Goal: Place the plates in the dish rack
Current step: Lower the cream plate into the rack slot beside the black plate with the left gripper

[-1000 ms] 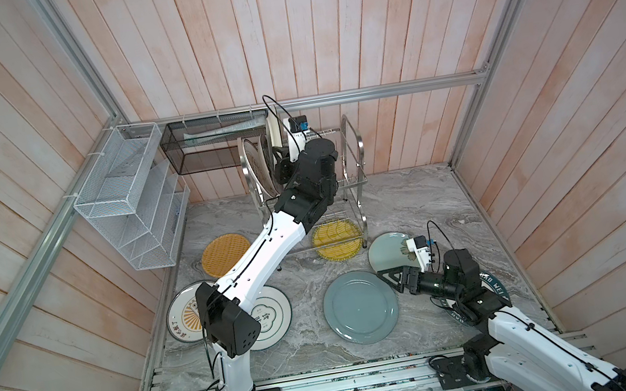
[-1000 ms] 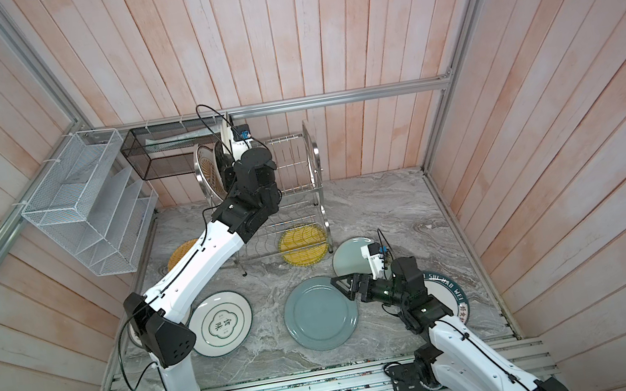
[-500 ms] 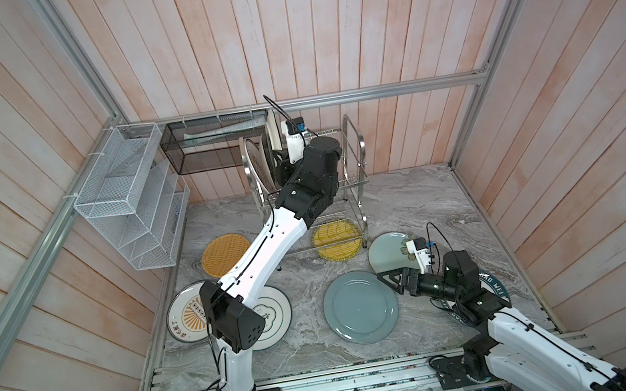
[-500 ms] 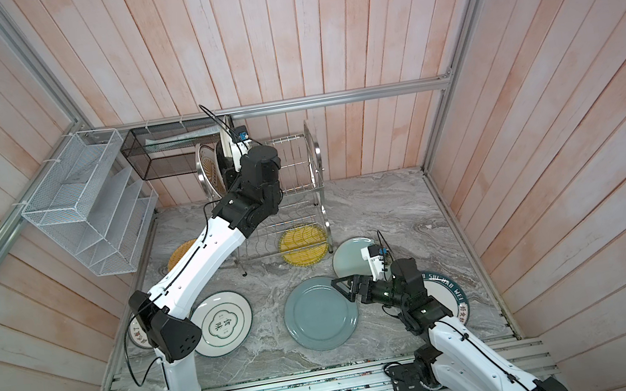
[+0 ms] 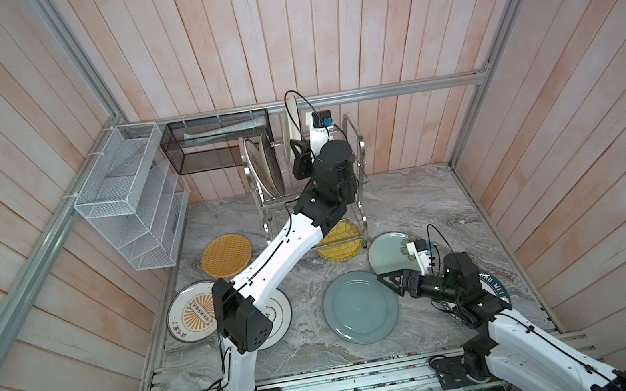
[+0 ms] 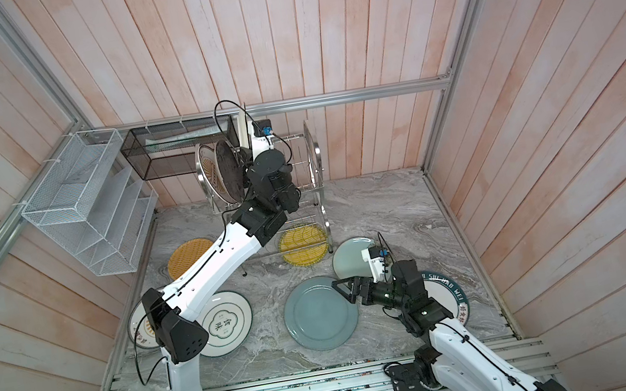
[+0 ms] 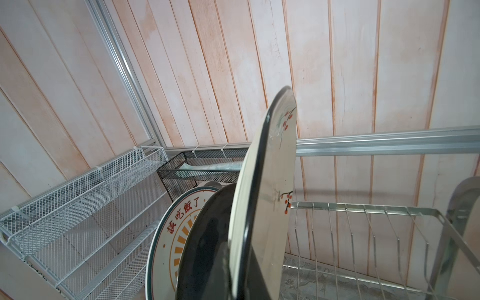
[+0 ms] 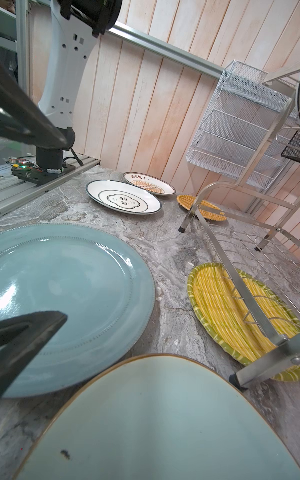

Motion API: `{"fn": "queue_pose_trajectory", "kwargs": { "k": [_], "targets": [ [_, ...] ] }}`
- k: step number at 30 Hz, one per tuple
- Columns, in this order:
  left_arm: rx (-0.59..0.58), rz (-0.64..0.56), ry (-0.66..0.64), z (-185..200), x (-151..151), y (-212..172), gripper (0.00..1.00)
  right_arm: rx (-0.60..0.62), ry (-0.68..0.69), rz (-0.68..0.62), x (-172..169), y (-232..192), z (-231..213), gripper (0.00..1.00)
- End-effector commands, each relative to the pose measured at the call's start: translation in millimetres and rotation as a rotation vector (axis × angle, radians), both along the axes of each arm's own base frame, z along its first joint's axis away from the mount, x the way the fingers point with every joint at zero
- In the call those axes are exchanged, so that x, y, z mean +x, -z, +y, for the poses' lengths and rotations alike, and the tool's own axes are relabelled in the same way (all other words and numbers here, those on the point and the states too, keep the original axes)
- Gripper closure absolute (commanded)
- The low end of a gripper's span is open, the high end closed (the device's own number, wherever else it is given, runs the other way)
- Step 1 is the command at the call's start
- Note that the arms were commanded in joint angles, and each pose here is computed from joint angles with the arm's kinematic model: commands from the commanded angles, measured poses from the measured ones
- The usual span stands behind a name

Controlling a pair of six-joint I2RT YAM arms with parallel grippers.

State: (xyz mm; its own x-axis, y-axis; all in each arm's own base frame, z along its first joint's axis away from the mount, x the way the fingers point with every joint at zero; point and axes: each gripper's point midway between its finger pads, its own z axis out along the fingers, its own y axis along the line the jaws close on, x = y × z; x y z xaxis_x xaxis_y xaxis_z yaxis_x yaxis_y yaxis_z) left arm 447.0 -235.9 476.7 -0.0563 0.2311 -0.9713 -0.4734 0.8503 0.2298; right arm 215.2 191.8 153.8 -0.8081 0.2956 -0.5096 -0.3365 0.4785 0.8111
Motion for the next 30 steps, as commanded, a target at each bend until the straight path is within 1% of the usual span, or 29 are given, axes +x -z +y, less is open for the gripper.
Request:
{"fn": "queue_pose_trajectory", "kwargs": {
  "k": [1, 9, 14, 19, 22, 24, 30],
  "targets": [
    [-0.091, -0.087, -0.051, 23, -9, -25, 1.0, 0.0, -0.012, -0.011, -3, 2, 1, 0.02],
    [-0.095, -0.038, -0.056, 27, 0, -2, 1.0, -0.001, -0.014, -0.014, -4, 2, 1, 0.02],
    [-0.138, -0.005, -0.012, 24, 7, 12, 1.0, -0.003, -0.013, -0.014, -5, 4, 0, 0.02],
    [-0.171, 0.036, 0.001, 26, 14, 28, 1.0, -0.003, -0.015, -0.014, -4, 3, 1, 0.02],
    [-0.166, 0.054, 0.005, 27, 17, 33, 1.0, -0.005, -0.012, -0.013, -4, 4, 1, 0.02],
    [-0.189, 0.054, 0.012, 27, 18, 37, 1.0, -0.007, -0.011, -0.012, -4, 5, 0, 0.02],
    [-0.201, 0.083, 0.016, 28, 21, 50, 1.0, -0.01, -0.009, -0.008, -2, 6, 1, 0.02]
  ]
}}
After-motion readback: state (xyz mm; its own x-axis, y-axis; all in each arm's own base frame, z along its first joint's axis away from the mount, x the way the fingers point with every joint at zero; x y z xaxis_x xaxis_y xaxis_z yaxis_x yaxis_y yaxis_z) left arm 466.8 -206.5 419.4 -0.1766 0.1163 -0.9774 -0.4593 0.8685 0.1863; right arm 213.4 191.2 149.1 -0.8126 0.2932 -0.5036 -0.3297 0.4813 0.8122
